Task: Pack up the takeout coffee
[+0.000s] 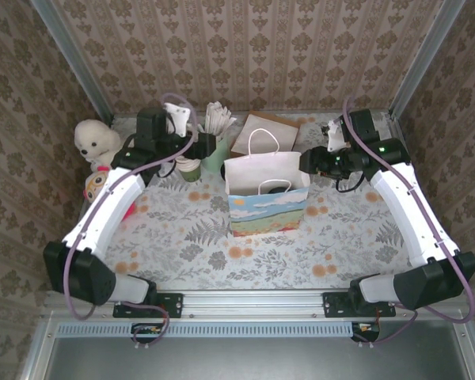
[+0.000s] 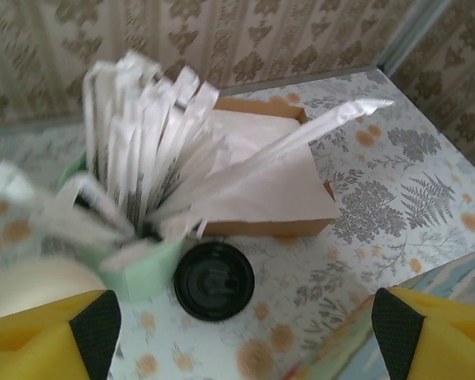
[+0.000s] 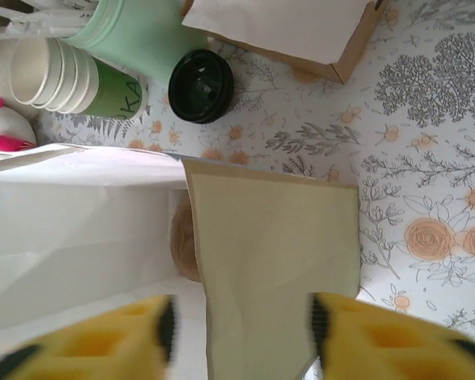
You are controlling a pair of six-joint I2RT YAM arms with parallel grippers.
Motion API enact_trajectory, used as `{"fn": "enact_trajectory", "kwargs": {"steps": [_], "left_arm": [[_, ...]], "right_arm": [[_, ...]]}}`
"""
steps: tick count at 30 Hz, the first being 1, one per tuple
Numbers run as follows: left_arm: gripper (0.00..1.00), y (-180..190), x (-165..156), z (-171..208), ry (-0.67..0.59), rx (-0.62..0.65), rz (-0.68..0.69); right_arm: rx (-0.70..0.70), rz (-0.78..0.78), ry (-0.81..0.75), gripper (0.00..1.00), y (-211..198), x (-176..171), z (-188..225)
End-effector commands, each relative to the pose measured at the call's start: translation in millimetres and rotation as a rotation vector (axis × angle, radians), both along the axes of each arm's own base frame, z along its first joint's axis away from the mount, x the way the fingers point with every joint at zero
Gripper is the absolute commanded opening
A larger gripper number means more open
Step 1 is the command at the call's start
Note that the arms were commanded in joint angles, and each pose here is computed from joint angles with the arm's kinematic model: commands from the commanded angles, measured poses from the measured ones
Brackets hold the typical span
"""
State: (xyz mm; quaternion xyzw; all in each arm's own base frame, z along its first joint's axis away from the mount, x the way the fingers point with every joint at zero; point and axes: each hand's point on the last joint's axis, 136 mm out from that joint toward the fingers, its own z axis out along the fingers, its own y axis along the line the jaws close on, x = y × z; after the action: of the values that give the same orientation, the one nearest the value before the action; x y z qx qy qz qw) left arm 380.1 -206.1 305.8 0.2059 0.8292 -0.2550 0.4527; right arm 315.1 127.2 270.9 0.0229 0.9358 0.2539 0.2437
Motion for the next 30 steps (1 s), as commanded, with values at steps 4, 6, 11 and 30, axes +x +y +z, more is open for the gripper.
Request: {"fn": "enact_trajectory", "kwargs": {"steps": [4, 6, 11, 30], "left_arm": [[0.8, -47.9, 25.6, 36.2, -0.245, 0.046, -0.357], [0.8, -57.4, 30.5, 36.0, -0.265, 0.034, -0.409], [0.89, -76.4, 32.7, 30.5, -0.321, 0.02, -0.575], [0.06, -77.9, 74.3, 40.7, -0.458, 0.004, -0.596]], "right_arm": [[-0.007, -0.024, -0.161, 0.95, -8.4, -3.3, 29.0], [-0.021, -0.044, -0.179, 1.0, -14.0, -6.0, 31.9], [-0.061, -0.098, -0.232, 1.0, -27.9, -11.6, 38.6], [-0.018, -0.072, -0.389, 1.0, -27.2, -29.4, 62.4]]}}
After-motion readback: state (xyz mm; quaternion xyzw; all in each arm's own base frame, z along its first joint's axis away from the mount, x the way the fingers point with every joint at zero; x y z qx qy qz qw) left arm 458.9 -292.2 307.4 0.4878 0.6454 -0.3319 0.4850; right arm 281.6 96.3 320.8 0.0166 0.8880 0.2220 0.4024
